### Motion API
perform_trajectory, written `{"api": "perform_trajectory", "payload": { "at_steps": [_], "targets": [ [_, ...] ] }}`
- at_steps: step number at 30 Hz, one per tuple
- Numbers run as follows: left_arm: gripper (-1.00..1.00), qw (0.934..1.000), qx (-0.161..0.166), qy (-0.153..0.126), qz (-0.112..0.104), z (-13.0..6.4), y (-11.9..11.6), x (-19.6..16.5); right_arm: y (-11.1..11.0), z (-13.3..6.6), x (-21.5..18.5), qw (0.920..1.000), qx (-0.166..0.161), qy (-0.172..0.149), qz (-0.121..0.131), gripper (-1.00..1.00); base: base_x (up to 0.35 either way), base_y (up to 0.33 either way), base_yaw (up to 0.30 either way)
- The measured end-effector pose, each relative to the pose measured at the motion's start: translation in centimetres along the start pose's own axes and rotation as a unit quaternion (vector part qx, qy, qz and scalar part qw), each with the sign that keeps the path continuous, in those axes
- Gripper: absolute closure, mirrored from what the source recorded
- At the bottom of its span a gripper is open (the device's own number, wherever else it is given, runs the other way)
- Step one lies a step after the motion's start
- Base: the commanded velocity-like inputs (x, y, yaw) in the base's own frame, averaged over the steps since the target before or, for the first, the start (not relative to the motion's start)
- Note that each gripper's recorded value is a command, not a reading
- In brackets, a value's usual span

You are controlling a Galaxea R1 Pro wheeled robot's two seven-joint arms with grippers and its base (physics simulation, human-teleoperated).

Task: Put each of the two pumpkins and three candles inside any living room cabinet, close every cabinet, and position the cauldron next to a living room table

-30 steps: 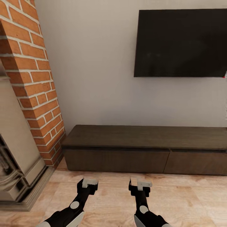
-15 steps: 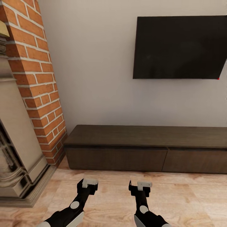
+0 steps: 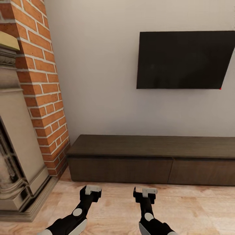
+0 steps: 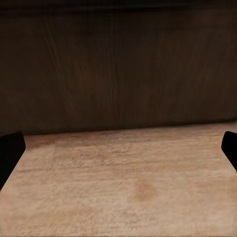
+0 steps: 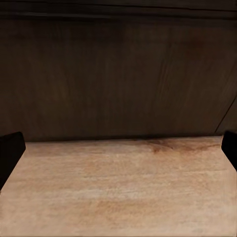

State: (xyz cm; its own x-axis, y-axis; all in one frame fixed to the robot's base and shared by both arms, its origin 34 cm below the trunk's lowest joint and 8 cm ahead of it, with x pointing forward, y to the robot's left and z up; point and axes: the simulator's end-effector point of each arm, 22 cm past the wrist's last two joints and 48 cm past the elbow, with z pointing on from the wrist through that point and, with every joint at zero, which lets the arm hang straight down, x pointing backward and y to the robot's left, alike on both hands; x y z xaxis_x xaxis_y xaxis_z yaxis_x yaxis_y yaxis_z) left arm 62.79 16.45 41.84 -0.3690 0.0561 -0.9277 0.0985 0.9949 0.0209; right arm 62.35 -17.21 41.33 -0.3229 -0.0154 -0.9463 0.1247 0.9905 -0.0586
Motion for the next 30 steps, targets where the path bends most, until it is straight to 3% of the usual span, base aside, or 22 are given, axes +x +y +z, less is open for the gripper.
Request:
{"api": "perform_trajectory", "payload": {
  "at_steps": [10, 30],
  "targets": [
    [-1.0, 1.0, -0.001, 0.007, 0.001, -0.3, 0.2, -2.0, -0.1, -0.2, -2.3, 1.0, 0.0, 0.0, 0.0, -1.0, 0.0, 0.0, 0.0],
    [-1.0, 0.9973, -0.008, 0.072, 0.015, -1.1, 1.0, -3.9, -0.6, -0.5, -6.7, 1.0, 0.007, 0.003, 0.004, -1.0, 0.0, 0.0, 0.0]
  ]
}}
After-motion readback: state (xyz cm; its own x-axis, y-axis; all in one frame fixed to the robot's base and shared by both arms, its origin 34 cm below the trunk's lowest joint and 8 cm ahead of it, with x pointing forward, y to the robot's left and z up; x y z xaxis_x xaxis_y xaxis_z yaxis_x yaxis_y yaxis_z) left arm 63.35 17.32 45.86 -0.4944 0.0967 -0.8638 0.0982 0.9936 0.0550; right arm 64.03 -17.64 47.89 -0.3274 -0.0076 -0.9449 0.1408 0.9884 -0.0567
